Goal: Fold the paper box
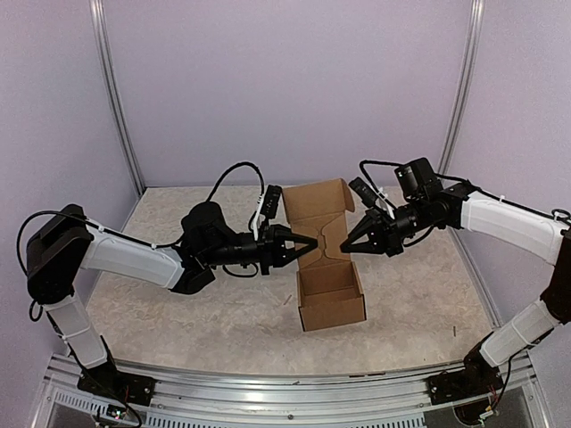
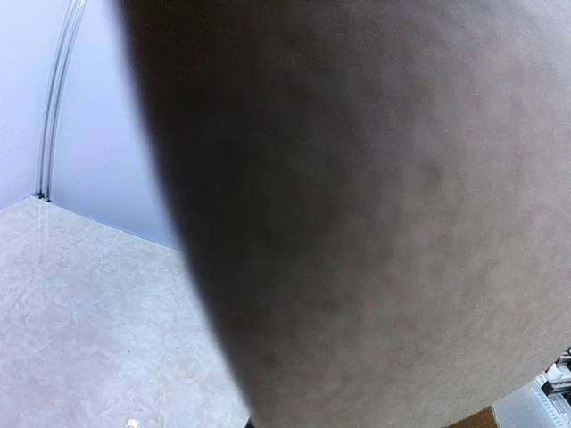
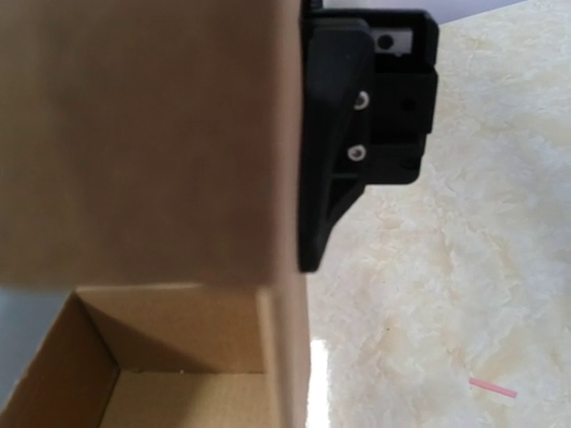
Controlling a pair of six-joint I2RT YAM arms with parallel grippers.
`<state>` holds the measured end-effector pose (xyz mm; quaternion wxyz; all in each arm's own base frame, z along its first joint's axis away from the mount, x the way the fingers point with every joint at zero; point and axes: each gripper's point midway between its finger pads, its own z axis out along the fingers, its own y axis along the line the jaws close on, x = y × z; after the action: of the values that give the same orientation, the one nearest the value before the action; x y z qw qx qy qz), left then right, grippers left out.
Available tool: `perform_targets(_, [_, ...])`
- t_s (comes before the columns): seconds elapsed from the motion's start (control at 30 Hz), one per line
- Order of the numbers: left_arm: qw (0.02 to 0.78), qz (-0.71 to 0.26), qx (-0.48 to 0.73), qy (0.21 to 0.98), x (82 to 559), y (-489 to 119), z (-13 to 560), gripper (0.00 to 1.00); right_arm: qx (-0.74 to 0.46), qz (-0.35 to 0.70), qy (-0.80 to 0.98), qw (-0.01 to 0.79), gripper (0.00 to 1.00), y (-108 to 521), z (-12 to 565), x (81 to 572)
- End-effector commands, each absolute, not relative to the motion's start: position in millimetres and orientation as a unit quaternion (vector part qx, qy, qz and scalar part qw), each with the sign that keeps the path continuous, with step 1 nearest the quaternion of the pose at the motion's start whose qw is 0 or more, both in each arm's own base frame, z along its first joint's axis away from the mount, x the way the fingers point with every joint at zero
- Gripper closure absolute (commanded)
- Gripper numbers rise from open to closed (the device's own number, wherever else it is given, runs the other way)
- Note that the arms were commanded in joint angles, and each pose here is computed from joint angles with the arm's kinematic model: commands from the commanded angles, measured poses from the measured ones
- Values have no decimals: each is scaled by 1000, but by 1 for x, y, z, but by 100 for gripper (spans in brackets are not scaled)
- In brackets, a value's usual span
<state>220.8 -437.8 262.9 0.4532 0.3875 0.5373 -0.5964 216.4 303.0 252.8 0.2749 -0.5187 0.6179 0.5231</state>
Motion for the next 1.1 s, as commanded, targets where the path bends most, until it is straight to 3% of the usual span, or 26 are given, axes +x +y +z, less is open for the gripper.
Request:
perform_targets(0.0, [430,-592,406,547,214,-447,246,100,-523,515,617,283,100,304,254,215])
perform_targets(0.07, [434,-585,410,549,214,-446,245,100,-526,510,618,284,100,302,252,215])
perform_targets(0.27, [446,-520,443,578,220,-440,231,100,-587,417,625,303,63,288,267,220])
perform_targets(0.47, [440,-470,479,597,218,-431,208,97,-625,307,636,333,47,267,295,229])
perform_targets(0.87, [441,-435,520,588,214,-430,191,91,-649,285,635,305,41,298,272,233])
perform_targets(1.07, [434,-420,533,593,217,-435,181,90,-668,275,633,278,46,318,258,227])
